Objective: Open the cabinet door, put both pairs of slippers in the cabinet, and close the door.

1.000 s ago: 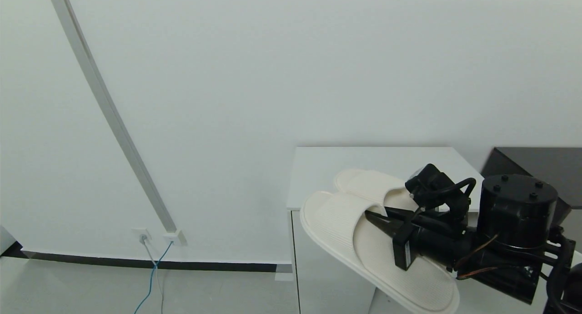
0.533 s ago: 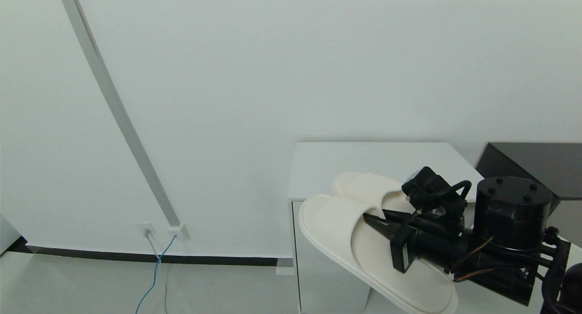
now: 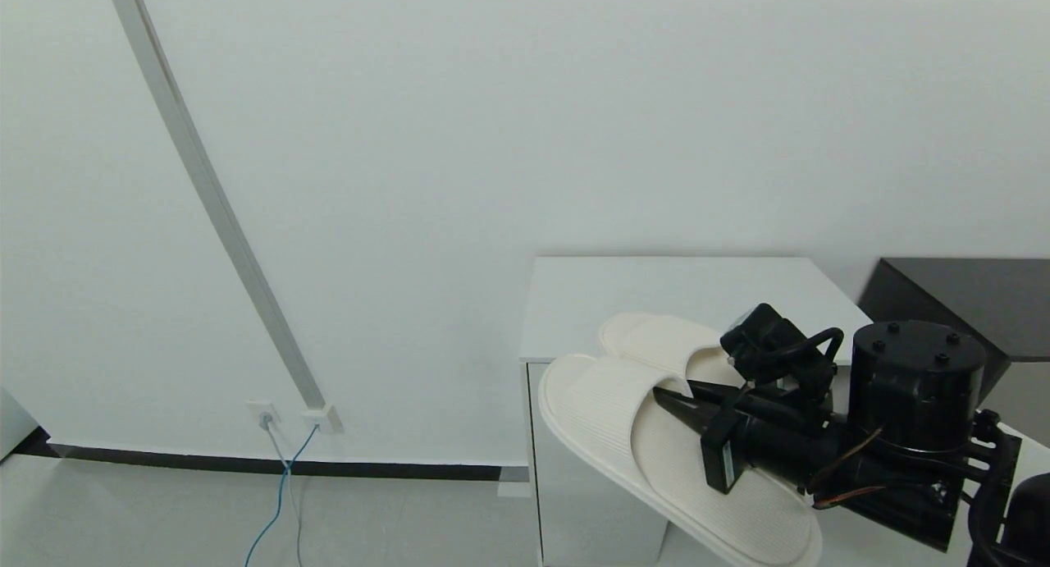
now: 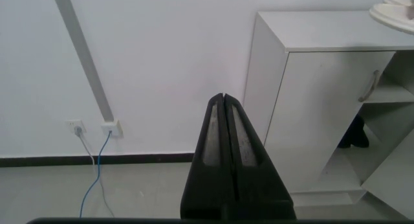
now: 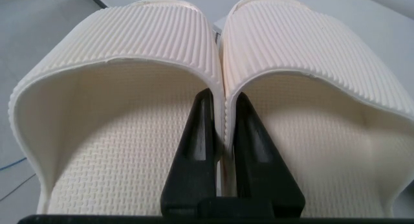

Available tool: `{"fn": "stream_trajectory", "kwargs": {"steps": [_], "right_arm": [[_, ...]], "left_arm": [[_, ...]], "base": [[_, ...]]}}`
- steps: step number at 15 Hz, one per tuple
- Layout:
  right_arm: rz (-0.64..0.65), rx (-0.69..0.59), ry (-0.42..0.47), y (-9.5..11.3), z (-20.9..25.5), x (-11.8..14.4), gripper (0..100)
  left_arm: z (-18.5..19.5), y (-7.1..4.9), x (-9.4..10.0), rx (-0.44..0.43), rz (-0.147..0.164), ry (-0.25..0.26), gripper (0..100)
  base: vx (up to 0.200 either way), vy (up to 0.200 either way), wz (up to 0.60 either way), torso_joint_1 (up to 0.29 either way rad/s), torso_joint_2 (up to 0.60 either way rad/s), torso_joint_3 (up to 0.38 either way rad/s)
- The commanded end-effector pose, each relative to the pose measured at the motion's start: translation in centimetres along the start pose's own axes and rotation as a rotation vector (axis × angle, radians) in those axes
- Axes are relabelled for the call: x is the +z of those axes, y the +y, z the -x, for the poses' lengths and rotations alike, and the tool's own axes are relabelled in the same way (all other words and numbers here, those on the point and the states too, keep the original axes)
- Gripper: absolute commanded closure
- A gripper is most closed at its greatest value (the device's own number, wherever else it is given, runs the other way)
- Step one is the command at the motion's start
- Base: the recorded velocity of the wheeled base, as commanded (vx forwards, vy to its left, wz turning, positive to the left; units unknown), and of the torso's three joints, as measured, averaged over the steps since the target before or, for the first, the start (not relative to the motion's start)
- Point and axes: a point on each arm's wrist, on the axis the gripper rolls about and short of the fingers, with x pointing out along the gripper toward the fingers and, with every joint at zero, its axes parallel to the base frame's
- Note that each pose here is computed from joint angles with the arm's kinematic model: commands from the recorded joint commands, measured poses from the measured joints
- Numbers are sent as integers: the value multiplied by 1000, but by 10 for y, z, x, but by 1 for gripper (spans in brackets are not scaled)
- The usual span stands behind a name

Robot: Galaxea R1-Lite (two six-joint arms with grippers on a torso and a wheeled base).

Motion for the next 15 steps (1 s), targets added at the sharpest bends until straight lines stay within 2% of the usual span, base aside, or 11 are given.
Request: {"fn": "stream_trajectory", "kwargs": {"steps": [1,15], "right_arm": [[0,2,5,0,-1,-1,100],[0,3,17,1,-1,-5,100]], "left_arm": [[0,0,0,0,0,1,100],[0,0,0,0,0,1,100]], "base": [[0,0,0,0,0,0],[0,-200,0,1,2,2]]}}
